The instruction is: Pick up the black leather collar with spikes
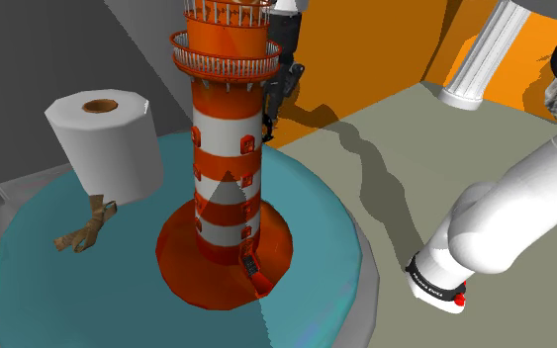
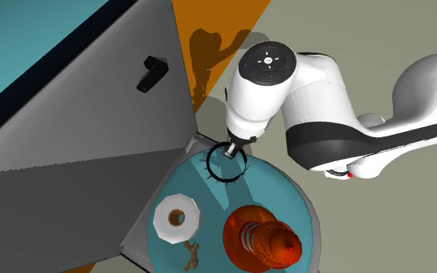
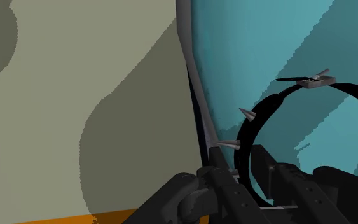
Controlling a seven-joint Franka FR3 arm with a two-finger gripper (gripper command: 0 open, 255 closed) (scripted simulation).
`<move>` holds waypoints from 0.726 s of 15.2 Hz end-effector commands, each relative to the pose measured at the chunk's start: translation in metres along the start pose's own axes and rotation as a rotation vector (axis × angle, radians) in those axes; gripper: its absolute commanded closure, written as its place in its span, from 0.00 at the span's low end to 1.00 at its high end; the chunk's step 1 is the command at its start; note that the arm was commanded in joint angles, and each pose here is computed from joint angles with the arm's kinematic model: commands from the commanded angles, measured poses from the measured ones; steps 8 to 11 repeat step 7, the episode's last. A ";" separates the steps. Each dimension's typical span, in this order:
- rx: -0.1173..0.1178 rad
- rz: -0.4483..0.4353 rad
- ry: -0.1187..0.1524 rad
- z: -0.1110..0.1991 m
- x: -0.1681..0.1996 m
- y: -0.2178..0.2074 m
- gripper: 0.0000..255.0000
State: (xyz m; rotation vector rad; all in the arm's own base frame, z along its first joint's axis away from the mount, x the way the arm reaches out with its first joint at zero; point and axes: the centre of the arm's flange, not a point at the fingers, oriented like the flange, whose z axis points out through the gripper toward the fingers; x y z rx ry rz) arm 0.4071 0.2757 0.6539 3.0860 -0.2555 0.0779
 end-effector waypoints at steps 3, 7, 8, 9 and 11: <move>0.000 0.000 0.000 -0.022 0.001 0.001 1.00; 0.000 0.000 0.000 -0.033 0.002 0.002 1.00; 0.000 0.000 0.000 -0.033 0.002 0.002 1.00; 0.000 0.000 0.000 -0.033 0.002 0.002 1.00; 0.000 0.000 0.000 -0.033 0.002 0.002 1.00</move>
